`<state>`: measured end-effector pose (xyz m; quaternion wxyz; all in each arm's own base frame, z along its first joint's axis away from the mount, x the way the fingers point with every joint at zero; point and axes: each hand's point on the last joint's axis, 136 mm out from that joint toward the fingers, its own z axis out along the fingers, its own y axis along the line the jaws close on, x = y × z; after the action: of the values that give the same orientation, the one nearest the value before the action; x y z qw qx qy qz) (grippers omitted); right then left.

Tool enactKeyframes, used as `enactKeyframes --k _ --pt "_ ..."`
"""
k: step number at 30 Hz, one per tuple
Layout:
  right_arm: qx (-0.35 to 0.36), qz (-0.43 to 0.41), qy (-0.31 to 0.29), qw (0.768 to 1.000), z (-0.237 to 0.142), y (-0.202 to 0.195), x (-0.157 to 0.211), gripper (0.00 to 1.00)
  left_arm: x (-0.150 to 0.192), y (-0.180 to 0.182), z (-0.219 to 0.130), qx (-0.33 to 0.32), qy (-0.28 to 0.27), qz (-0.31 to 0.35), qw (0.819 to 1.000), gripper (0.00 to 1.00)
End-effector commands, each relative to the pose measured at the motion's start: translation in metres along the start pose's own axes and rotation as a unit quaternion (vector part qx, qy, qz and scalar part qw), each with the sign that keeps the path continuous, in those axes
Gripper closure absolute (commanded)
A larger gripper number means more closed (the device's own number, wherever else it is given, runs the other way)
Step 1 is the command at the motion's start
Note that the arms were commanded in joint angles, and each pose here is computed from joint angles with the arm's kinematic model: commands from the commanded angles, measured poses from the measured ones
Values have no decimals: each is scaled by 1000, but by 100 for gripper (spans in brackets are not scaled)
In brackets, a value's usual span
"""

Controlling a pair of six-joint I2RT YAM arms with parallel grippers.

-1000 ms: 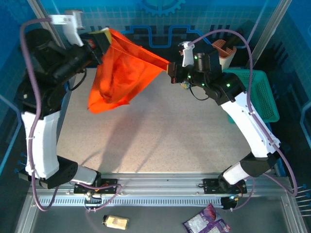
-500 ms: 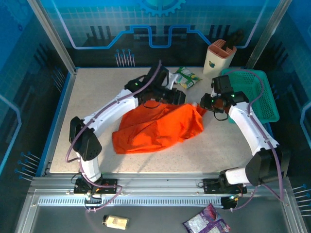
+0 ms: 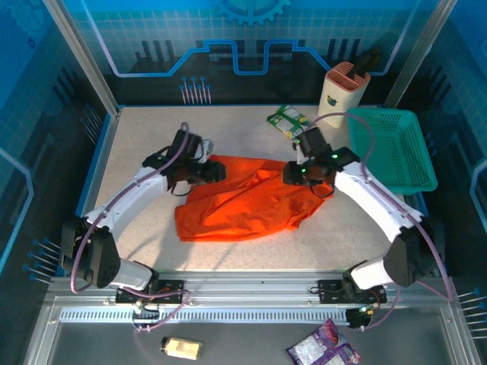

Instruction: Fold the inside-out t-shirt

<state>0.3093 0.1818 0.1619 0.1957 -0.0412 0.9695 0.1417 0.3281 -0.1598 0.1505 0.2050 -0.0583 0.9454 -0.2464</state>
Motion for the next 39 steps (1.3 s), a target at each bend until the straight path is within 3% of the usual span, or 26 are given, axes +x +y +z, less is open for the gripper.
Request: enactKeyframes --k 1,6,10,16,19,22,25,31,39 --pt "-23 -20 61 998 34 25 29 57 21 64 2 -67 9 -57 996 53" --pt "-64 -28 154 986 87 57 81 55 41 118 7 -101 20 -129 986 50" --pt "-41 6 192 980 116 30 104 51 48 129 15 -89 30 -157 983 48" --pt "57 68 193 977 116 -71 99 50 42 117 21 -44 30 -160 986 46" --pt "16 118 174 977 107 -81 83 49 40 107 25 -13 39 -161 986 46" --pt "82 98 160 979 88 -91 65 50 42 98 29 13 52 -165 985 46" --pt "95 59 136 984 73 -72 45 50 45 93 33 29 56 -170 984 47" --pt "66 -24 130 989 66 11 33 51 43 76 45 68 58 -162 983 47" --pt "30 -83 139 986 69 88 40 52 21 60 80 24 71 -82 994 49"
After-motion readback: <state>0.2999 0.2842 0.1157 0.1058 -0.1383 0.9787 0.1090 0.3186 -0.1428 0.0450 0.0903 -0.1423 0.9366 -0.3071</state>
